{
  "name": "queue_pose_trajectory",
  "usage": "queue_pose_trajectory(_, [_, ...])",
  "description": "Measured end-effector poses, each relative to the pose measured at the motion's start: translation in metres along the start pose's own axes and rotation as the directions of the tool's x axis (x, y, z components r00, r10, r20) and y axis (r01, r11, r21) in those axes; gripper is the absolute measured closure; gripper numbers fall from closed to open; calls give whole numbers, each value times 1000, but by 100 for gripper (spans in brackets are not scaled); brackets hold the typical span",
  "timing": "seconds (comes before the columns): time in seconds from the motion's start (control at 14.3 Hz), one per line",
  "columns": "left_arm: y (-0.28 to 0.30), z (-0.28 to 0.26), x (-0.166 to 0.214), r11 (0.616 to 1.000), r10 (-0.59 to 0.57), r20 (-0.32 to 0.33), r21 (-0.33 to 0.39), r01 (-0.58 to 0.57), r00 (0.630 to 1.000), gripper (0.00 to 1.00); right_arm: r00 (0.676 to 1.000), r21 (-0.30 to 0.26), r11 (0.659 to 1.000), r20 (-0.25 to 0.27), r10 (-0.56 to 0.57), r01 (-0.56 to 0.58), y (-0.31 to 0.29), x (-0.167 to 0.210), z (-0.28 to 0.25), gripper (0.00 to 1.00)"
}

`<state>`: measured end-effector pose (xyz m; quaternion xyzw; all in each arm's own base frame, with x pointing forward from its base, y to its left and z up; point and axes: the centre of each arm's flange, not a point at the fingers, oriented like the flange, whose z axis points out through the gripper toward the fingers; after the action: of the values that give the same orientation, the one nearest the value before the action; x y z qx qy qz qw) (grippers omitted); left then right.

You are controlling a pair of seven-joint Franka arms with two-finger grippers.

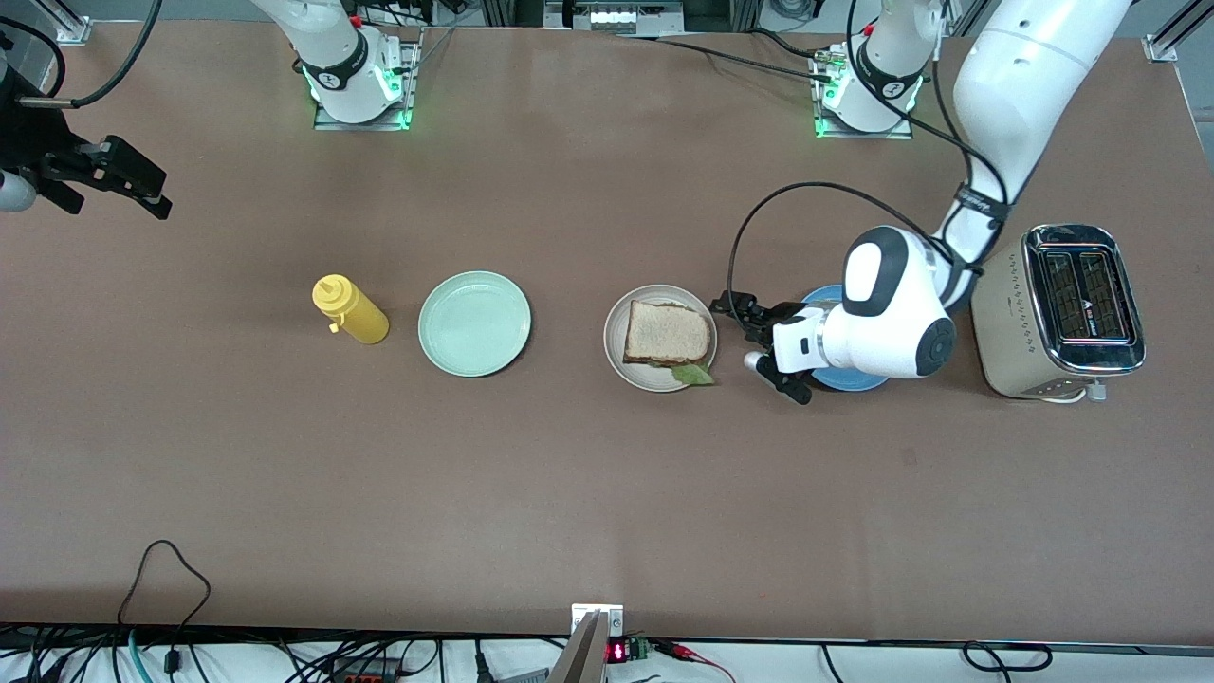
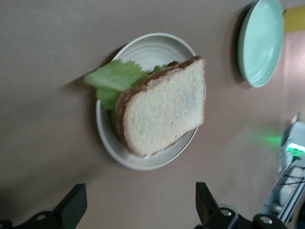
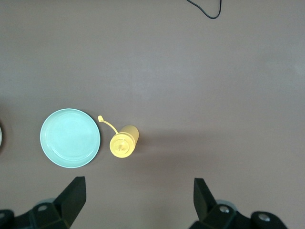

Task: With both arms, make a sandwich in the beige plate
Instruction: 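Withdraw the left gripper back toward the toaster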

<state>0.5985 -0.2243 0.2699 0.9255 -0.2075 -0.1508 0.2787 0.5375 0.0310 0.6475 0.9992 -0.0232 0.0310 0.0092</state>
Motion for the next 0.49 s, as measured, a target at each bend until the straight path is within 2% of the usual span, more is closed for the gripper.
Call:
queue_pose_trajectory(0.21, [4, -64, -6, 990, -65, 91, 132, 53, 994, 0, 1000, 0, 1000, 0, 0, 0, 0, 0, 0, 0])
queue_pose_trajectory(0.35, [7, -101, -10, 967, -153, 102, 220, 128, 983, 0, 1000, 0, 1000, 0, 0, 0, 0, 0, 0, 0])
queue_pose_trajectory(0.49, [10, -127, -14, 930, -238, 84, 306, 202, 968, 0, 1000, 0, 1000, 0, 0, 0, 0, 0, 0, 0])
